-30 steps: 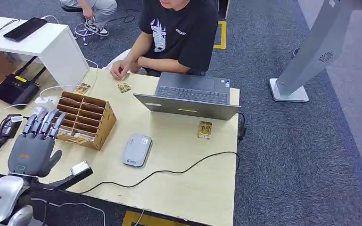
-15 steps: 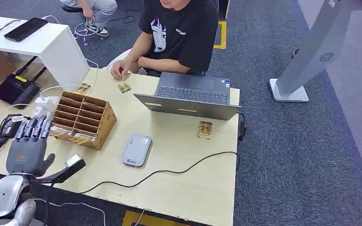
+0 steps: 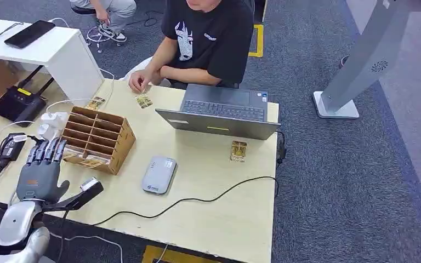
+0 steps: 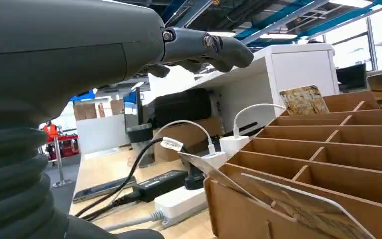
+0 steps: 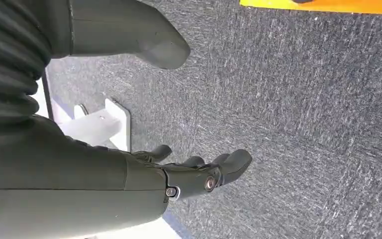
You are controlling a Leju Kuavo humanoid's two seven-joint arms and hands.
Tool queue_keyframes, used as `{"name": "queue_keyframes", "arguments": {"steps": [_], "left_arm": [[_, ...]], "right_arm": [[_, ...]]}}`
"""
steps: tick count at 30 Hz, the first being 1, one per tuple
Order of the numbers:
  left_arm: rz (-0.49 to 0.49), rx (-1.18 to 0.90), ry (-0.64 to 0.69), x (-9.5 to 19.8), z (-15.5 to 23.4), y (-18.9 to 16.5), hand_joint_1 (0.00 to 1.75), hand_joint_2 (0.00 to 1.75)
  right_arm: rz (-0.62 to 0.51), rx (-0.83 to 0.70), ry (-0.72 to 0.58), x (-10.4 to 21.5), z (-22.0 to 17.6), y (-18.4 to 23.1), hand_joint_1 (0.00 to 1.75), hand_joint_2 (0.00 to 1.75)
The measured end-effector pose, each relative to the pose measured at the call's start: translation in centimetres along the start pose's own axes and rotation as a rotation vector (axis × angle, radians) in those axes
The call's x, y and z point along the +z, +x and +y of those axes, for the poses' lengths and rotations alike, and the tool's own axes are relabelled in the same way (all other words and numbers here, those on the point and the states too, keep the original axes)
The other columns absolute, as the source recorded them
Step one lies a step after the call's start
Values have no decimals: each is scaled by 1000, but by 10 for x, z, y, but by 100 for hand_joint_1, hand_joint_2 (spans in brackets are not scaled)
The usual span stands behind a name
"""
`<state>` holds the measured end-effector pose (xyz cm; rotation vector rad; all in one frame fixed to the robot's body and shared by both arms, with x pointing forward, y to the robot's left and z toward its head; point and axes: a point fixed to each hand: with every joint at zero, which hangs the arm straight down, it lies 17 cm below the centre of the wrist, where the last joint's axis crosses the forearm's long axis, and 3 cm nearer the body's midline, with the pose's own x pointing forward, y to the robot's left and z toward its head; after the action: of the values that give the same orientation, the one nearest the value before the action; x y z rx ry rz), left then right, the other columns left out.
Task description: Pass the card to the sensor for recognition and then transmit it.
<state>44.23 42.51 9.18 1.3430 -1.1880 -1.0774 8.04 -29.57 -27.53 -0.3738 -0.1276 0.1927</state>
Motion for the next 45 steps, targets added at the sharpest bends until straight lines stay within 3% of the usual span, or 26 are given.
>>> {"name": "queue_keyframes", "arguments": {"steps": [14, 26, 45], "left_arm": [[-2, 0, 5, -7, -1, 4, 0, 175], [-39, 51, 29, -56, 20, 38, 0, 175], [-48, 91, -14, -62, 4, 54, 0, 175]], "right_arm": [[-7, 15, 3, 0, 1, 1, 0, 175], [-21, 38, 11, 0, 2, 6, 0, 175], [-32, 53, 10, 1, 2, 7, 0, 175]]}}
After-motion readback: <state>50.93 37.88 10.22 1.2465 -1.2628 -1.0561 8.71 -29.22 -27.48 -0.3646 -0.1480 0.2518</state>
